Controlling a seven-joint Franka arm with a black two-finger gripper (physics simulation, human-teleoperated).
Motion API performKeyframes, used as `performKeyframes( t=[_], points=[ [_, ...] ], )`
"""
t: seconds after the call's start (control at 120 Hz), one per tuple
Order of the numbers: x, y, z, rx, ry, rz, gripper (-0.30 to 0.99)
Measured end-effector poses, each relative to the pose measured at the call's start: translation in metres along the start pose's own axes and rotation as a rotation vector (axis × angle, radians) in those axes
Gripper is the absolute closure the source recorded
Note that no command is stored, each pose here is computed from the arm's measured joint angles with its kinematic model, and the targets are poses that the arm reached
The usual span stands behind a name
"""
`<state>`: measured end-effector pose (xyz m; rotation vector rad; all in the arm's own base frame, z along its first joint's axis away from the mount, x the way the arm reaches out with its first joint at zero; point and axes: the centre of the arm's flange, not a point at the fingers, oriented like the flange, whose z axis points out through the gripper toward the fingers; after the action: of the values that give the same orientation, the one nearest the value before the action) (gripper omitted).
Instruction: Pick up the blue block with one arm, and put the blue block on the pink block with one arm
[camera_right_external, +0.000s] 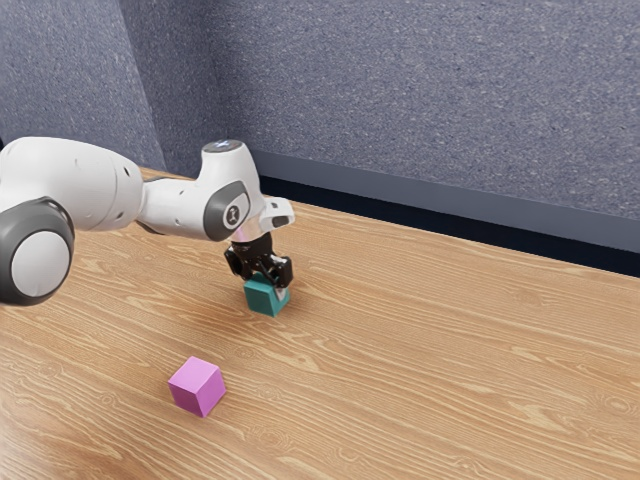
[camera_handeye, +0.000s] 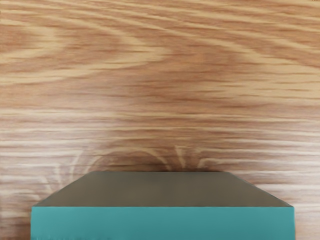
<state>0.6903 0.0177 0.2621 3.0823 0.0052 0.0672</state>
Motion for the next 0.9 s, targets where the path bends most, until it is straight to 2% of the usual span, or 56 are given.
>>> performKeyframes(
  t=[0.258,0.358,0.467,0.575,0.675,0.817,0.9],
  points=[
    [0.001,0.003,-0.009,0.002,0.012,-0.004,0.30],
    [-0.008,0.011,-0.046,0.013,0.040,0.001,0.31],
    [-0.058,0.019,-0.093,0.033,0.041,0.001,0.31],
    [-0.127,0.021,-0.103,0.041,0.007,-0.004,0.31],
    [-0.173,0.032,-0.109,0.054,0.000,0.019,0.31],
    [-0.210,0.056,-0.112,0.073,0.006,0.077,0.31],
    [-0.223,0.056,-0.110,0.080,0.003,0.077,0.31]
  ],
)
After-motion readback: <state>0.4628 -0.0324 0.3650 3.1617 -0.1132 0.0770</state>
